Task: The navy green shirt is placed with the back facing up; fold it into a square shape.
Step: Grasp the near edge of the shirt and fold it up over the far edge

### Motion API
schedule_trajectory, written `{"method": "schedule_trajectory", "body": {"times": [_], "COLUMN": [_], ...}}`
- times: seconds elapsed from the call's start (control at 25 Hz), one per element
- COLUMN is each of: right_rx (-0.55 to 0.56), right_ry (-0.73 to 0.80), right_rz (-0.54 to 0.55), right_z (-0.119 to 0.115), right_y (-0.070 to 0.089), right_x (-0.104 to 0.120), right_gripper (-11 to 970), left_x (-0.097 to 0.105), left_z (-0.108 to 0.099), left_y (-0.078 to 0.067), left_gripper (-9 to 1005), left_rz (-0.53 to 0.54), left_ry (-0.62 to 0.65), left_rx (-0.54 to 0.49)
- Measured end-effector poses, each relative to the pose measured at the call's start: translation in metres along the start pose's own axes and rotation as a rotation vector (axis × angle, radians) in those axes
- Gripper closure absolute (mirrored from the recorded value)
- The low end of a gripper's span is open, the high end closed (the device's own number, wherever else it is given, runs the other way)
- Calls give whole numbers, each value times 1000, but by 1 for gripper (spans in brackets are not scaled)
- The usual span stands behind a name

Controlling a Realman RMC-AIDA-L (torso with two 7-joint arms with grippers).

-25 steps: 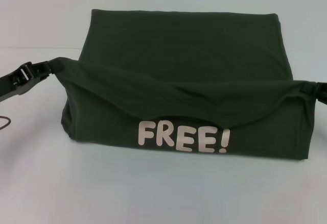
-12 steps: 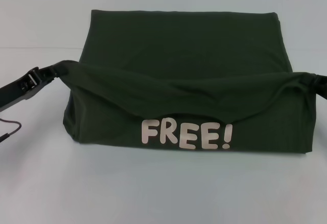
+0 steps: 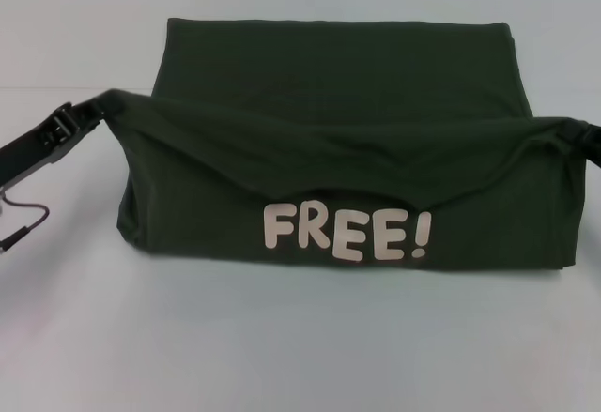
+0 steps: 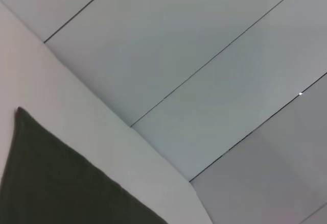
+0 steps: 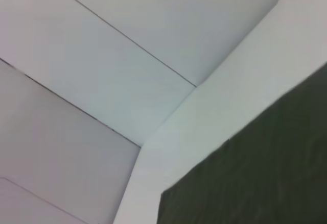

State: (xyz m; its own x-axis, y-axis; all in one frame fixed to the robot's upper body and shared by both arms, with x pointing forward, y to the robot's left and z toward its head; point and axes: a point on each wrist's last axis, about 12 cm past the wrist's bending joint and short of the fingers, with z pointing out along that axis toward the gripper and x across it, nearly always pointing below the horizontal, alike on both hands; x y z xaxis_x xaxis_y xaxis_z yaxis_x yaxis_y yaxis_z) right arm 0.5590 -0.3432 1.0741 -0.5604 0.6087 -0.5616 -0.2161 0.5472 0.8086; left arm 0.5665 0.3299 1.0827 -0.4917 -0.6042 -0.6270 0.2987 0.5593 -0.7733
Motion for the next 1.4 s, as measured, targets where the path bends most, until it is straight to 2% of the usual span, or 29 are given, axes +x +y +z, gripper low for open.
{"method": "schedule_trajectory", "body": {"times": [0.28, 0.76, 1.04, 1.4], "right_rx": [-12, 72, 56, 41], "right_ry": [-44, -69, -76, -115], "right_rz": [-14, -64, -85, -99], "right_z": [9, 29, 36, 41], "right_y": [5, 3, 8, 12], "right_x": [-7, -6, -11, -13], "right_gripper": [840, 831, 826, 819], "left_x": [-11, -3, -12, -20], "left_z": [22, 62, 74, 78], "left_y": [-9, -14, -22, -23], "left_gripper": [966, 966, 965, 963], "left_rz": [47, 153, 192, 231], "left_ry": [-33, -67, -105, -132], "left_rx": [4, -110, -98, -114]}}
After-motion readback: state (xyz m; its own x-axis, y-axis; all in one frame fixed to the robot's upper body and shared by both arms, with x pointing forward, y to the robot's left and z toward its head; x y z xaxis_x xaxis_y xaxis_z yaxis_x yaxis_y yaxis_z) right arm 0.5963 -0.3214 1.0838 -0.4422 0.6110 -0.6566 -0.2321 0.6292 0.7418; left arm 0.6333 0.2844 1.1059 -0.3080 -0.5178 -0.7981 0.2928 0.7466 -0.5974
